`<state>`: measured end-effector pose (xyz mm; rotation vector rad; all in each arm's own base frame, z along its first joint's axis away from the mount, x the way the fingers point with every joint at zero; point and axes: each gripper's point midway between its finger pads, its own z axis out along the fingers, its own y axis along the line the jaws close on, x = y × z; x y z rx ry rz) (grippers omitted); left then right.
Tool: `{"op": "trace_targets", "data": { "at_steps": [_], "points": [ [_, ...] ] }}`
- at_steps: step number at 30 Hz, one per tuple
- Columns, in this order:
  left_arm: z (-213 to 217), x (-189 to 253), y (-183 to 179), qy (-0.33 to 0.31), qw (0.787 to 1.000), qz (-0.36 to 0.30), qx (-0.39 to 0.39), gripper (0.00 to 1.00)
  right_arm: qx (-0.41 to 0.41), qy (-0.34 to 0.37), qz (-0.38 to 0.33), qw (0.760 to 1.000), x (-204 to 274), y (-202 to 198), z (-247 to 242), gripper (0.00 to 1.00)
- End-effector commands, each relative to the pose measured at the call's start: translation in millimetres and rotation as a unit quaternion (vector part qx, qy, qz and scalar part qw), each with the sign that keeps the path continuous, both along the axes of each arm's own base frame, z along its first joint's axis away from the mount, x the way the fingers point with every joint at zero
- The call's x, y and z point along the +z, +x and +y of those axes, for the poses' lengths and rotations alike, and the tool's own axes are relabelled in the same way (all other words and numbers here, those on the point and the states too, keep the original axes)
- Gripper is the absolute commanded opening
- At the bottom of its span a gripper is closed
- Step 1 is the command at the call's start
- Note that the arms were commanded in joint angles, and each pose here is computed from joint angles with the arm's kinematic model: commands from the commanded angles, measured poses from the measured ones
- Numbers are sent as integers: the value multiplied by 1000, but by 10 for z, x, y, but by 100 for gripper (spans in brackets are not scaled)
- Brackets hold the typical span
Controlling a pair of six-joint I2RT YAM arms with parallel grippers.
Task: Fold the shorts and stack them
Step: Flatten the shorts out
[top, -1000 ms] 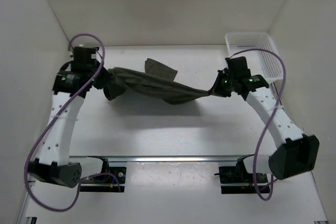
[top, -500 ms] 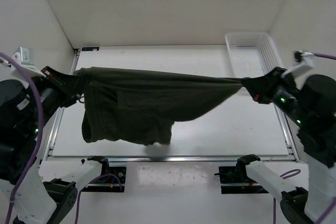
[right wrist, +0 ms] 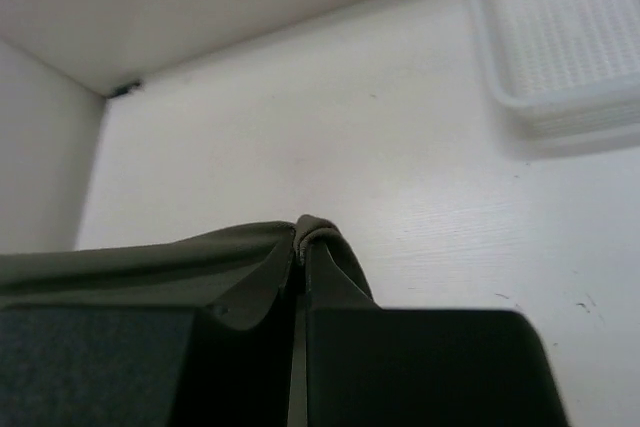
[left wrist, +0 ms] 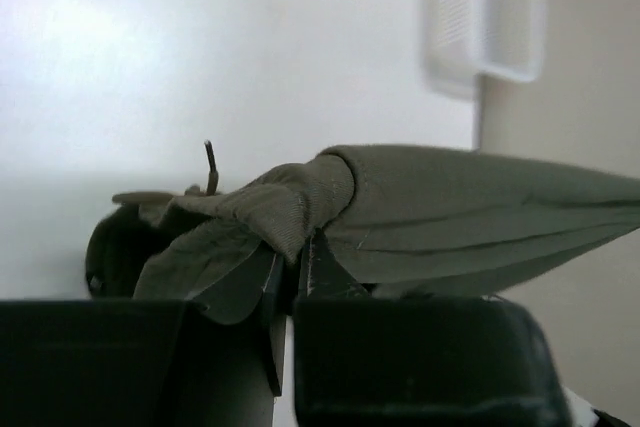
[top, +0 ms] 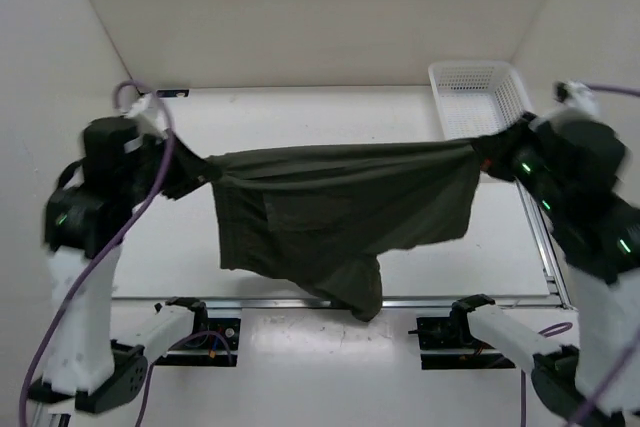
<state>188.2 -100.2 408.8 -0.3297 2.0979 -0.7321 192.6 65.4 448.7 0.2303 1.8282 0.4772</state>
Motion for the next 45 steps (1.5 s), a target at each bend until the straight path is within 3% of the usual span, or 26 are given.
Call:
{"op": "trace_targets", "data": {
  "at_steps": [1,5,6,8,9,10,11,12,13,15,18,20,21,22,24,25,26,27,28,30,32,35,40,44,45],
  "points": [
    [24,-658,594,34,996,79,29,10,-73,-90,67,991,-555,921,-72,0],
    [104,-1338,1466,42,987,146,53,10,-70,-122,109,984,-1104,1864,206,0],
    [113,-1604,1785,46,980,182,57,10,-66,-139,158,975,-1540,2209,294,0],
    [248,-1826,2194,63,974,203,78,10,-55,-144,182,971,-1857,2626,406,0],
    [337,-2026,2605,72,969,220,88,26,-54,-143,204,967,-2060,3033,451,3],
    [358,-2122,2789,69,966,231,88,39,-48,-125,211,968,-2140,3221,516,15],
    [357,-2221,2953,75,964,240,83,64,-40,-110,215,970,-2196,3388,571,30],
    [398,-2298,3100,75,961,250,87,88,-26,-105,264,959,-2622,3507,637,57],
    [416,-2434,3260,86,953,277,85,100,-28,-84,231,969,-2324,3664,699,67],
    [443,-2297,3402,93,957,261,88,100,-27,-88,245,965,-2428,3680,703,80],
    [492,-2172,3330,90,960,246,93,100,-18,-92,248,964,-2379,3427,755,84],
    [520,-2063,3001,98,961,241,94,100,-16,-74,239,968,-2186,3183,772,82],
    [543,-2024,2928,101,963,230,99,100,-5,-78,276,958,-2501,2970,760,81],
    [551,-2297,2654,109,952,272,91,94,3,-67,261,963,-2318,2764,793,79],
    [556,-2174,2284,109,952,270,91,83,29,-66,275,959,-2439,2426,881,74],
    [561,-2499,1977,114,938,315,86,80,35,-74,295,952,-2606,2100,834,74],
    [531,-2423,1783,108,943,305,77,80,47,-73,309,947,-2696,1890,903,73],
    [512,-2517,1618,105,940,317,71,83,54,-71,321,943,-2783,1704,906,73],
    [517,-2821,1288,109,922,365,66,90,67,-73,345,934,-2963,1368,900,71],
    [423,-2888,1080,78,925,366,66,95,84,-56,371,923,-3115,1022,965,70],
    [315,-3135,783,56,914,396,61,100,104,-58,393,912,-3299,615,1019,70],
    [220,-3336,737,36,915,398,53,100,132,-58,411,900,-3446,293,1174,72],
    [328,-3687,862,74,900,422,73,100,196,-69,445,871,-3676,-37,1458,78],
    [388,-3732,1042,90,901,416,86,83,225,-62,471,851,-3813,-102,1593,78],
    [380,-3698,1120,96,904,407,86,64,232,-57,477,846,-3891,-128,1621,78]
  ]
}}
